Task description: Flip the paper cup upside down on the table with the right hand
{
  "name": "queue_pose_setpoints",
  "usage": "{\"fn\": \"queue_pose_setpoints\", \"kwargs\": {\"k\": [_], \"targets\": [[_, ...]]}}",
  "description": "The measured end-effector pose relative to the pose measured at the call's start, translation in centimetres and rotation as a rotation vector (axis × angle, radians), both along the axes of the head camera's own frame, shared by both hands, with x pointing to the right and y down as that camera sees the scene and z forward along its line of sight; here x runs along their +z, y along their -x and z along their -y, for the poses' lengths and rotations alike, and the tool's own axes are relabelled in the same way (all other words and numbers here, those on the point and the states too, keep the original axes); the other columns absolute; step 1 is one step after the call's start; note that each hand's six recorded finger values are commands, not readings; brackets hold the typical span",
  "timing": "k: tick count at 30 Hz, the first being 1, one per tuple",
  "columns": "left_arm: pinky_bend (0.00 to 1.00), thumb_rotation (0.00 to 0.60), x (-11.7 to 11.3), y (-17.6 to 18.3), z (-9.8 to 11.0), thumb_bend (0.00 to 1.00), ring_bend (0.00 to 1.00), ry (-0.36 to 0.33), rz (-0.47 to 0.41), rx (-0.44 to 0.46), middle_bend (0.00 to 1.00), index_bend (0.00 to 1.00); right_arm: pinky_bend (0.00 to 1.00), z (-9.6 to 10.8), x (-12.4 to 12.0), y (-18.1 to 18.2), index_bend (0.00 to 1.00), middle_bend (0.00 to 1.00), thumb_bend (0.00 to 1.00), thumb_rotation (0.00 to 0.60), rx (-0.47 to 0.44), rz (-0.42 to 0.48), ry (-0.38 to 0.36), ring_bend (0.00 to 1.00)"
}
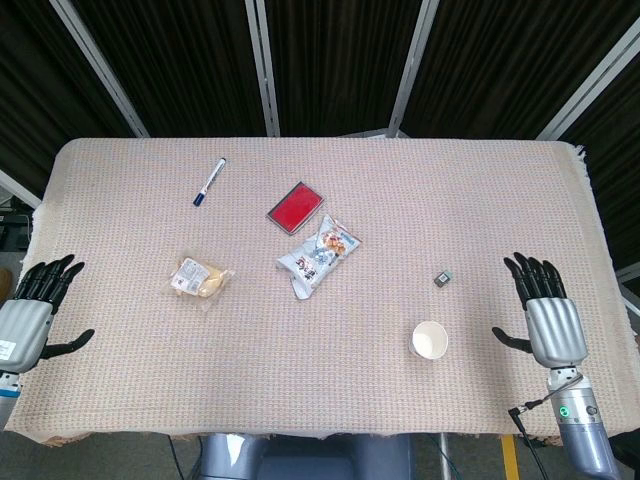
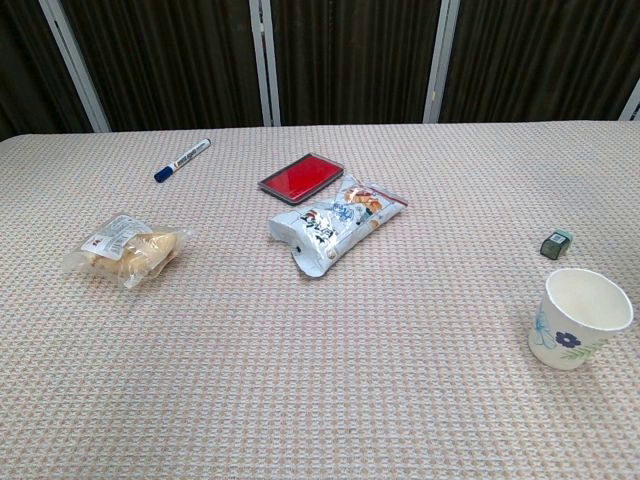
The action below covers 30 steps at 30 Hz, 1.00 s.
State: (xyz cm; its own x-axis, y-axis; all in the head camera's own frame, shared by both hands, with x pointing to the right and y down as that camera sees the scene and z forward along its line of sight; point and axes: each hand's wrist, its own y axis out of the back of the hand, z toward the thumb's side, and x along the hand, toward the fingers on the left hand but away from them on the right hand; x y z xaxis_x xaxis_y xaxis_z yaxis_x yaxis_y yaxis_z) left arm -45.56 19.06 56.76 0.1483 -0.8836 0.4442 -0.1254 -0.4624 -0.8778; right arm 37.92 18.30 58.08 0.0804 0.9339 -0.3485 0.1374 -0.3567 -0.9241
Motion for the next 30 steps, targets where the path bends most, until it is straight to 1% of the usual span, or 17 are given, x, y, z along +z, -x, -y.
{"fn": "queue_pose_setpoints", "kwargs": {"k": [7,11,16,19,21,23,27,30], "targets": [[0.00,0.600,0.0,-0.1,0.0,0.16,0.00,-0.002,0.002,0.002,0.00,0.00,0.00,0.0,-0.2,-0.2,0.00,0.00,0.00,0.600,0.009,0.006,0.000,0.00],[0.00,0.600,0.0,0.0,0.0,0.16,0.00,-0.003,0.001,0.000,0.00,0.00,0.00,0.0,-0.4,0.0,0.00,0.00,0.00,0.600,0.011,0.024,0.004,0.00],[0.00,0.600,0.1,0.0,0.1,0.16,0.00,0.000,0.001,0.002,0.00,0.00,0.00,-0.1,-1.3,0.8,0.00,0.00,0.00,0.600,-0.008,0.058,-0.001,0.00],[0.00,0.600,0.1,-0.1,0.1,0.16,0.00,0.001,0.002,0.003,0.00,0.00,0.00,-0.4,-2.1,1.6,0.01,0.00,0.00,0.600,-0.026,0.083,0.019,0.00],[0.00,0.600,0.1,-0.1,0.1,0.16,0.00,0.001,0.001,0.004,0.00,0.00,0.00,-0.7,-2.5,2.2,0.02,0.00,0.00,0.600,-0.036,0.101,0.048,0.00],[0.00,0.600,0.0,-0.1,0.1,0.16,0.00,-0.001,0.003,0.005,0.00,0.00,0.00,-1.2,-2.8,3.0,0.04,0.00,0.00,0.600,-0.050,0.125,0.105,0.00],[0.00,0.600,0.0,-0.1,0.1,0.16,0.00,-0.003,0.004,0.004,0.00,0.00,0.00,-2.7,-2.9,4.5,0.11,0.00,0.00,0.600,-0.080,0.182,0.251,0.00],[0.00,0.600,0.0,-0.1,0.1,0.16,0.00,-0.004,0.007,0.005,0.00,0.00,0.00,-3.6,-2.4,5.1,0.14,0.00,0.00,0.600,-0.092,0.213,0.329,0.00]]}}
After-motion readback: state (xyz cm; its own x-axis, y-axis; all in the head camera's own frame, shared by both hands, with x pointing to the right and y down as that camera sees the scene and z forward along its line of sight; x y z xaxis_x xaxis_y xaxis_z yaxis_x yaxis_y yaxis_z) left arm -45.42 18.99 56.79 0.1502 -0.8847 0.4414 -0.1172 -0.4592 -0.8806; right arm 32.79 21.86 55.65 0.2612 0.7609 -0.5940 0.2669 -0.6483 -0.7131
